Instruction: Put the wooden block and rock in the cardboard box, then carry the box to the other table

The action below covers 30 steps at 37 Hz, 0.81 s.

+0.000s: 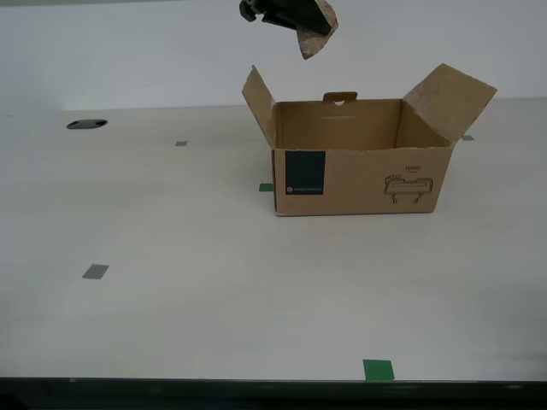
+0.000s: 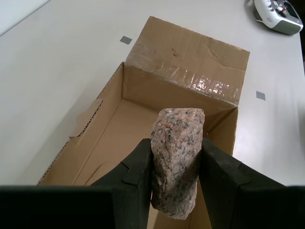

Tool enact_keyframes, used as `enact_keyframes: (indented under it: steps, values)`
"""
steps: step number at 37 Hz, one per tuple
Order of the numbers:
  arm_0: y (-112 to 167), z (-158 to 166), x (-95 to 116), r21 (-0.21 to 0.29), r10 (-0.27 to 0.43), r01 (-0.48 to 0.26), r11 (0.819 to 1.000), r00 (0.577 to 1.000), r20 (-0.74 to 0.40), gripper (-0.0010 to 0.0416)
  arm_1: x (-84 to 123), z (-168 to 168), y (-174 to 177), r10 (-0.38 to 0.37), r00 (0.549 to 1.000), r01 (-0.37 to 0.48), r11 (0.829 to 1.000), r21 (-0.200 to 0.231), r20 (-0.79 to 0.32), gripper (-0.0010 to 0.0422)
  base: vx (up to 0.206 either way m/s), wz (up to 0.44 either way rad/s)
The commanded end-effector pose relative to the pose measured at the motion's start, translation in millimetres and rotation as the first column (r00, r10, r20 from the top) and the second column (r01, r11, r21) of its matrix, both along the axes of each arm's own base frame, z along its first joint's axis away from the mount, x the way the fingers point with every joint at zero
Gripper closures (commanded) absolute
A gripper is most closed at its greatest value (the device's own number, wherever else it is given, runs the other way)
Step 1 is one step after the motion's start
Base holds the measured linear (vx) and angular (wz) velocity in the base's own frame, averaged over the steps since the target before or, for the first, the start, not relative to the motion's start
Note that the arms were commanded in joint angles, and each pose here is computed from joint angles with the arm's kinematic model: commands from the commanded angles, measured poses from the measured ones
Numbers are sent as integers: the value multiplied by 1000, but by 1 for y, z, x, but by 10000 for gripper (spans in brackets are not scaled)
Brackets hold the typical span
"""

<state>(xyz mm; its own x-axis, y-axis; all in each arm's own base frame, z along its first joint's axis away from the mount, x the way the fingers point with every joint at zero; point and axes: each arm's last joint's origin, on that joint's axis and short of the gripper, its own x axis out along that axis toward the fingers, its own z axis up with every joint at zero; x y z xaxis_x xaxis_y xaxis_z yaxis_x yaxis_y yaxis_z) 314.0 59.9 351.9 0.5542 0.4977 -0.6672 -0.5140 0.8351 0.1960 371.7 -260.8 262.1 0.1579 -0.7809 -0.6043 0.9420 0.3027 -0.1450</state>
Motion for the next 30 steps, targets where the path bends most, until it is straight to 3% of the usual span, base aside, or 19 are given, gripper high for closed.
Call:
enact_keyframes:
  steps: [1, 5, 11, 19, 30]
  values:
    - [3, -17, 3, 7, 16, -16, 1000, 1000, 16, 406, 0, 2, -1, -12, 1000, 12, 1000, -8, 11, 412, 0, 0]
    - [6, -35, 6, 11, 23, -23, 1000, 999, 34, 406, 0, 1, -1, -18, 1000, 19, 1000, -7, 20, 412, 0, 0]
    - [14, -57, 7, 86, 87, -93, 992, 994, 65, 406, 0, 2, -1, -22, 999, 22, 1000, -11, 29, 412, 0, 0]
    - [22, -81, 5, 92, 109, -119, 989, 988, 106, 406, 1, -2, -2, -21, 999, 22, 999, -24, 48, 413, 0, 0]
    - [31, -111, -2, 100, 134, -151, 983, 978, 159, 406, -6, -32, -5, -20, 999, 20, 999, -28, 28, 412, 0, 0]
